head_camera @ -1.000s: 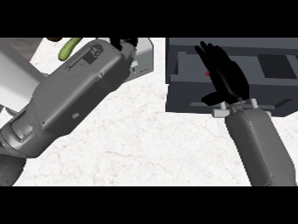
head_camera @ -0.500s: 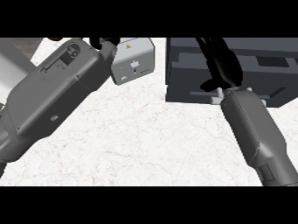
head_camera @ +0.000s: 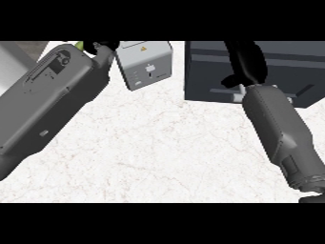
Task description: Pick up the can, place it into the drawer and close the drawer
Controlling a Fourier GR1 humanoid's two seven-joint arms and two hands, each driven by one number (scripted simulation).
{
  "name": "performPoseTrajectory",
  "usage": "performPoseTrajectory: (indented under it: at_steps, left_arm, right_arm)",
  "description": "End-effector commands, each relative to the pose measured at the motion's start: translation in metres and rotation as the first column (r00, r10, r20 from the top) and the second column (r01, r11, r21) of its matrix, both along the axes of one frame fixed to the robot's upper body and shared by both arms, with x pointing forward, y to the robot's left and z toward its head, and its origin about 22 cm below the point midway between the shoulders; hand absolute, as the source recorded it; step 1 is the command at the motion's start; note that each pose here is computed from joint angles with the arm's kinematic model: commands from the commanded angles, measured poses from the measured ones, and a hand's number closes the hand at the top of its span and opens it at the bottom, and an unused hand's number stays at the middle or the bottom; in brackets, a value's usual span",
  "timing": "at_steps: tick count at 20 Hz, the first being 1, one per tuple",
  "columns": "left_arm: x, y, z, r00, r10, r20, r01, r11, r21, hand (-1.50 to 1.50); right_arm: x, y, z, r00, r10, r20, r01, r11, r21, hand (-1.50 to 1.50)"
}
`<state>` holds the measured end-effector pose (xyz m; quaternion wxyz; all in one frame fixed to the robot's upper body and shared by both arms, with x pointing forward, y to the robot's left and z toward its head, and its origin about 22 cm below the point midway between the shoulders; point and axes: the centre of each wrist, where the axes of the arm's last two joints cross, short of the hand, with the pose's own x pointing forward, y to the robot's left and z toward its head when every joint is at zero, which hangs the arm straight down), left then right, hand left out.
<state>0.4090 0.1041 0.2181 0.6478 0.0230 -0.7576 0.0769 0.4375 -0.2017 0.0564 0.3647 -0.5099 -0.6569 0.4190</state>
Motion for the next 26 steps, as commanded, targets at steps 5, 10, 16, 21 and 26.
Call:
performPoseTrajectory:
  at_steps: [5,10,16,21,26]
  left_arm:
    - [-0.011,0.007,0.009,0.999,-0.033,0.008,0.033,0.999,-0.001,-1.50]
    - [-0.014,0.006,0.009,1.000,-0.027,0.013,0.027,0.999,0.017,-1.50]
    - [-0.017,0.020,0.015,0.999,-0.029,0.023,0.029,0.999,0.022,-1.50]
    - [-0.022,0.013,0.010,0.999,-0.046,-0.001,0.046,0.999,0.015,-1.50]
    - [-0.025,0.012,0.008,0.999,-0.054,-0.006,0.054,0.999,0.007,-1.50]
  right_arm:
    - [0.014,-0.006,0.013,0.996,-0.061,0.068,0.059,0.998,0.029,-1.50]
    - [0.021,-0.001,0.028,0.994,-0.082,0.072,0.083,0.997,-0.006,-1.50]
    - [0.031,0.003,0.055,0.993,-0.095,0.065,0.095,0.995,0.006,-1.50]
    - [0.035,0.009,0.066,0.999,0.026,-0.029,-0.023,0.996,0.089,-1.50]
    - [0.034,0.027,0.059,0.993,0.094,-0.075,-0.048,0.882,0.468,-1.50]
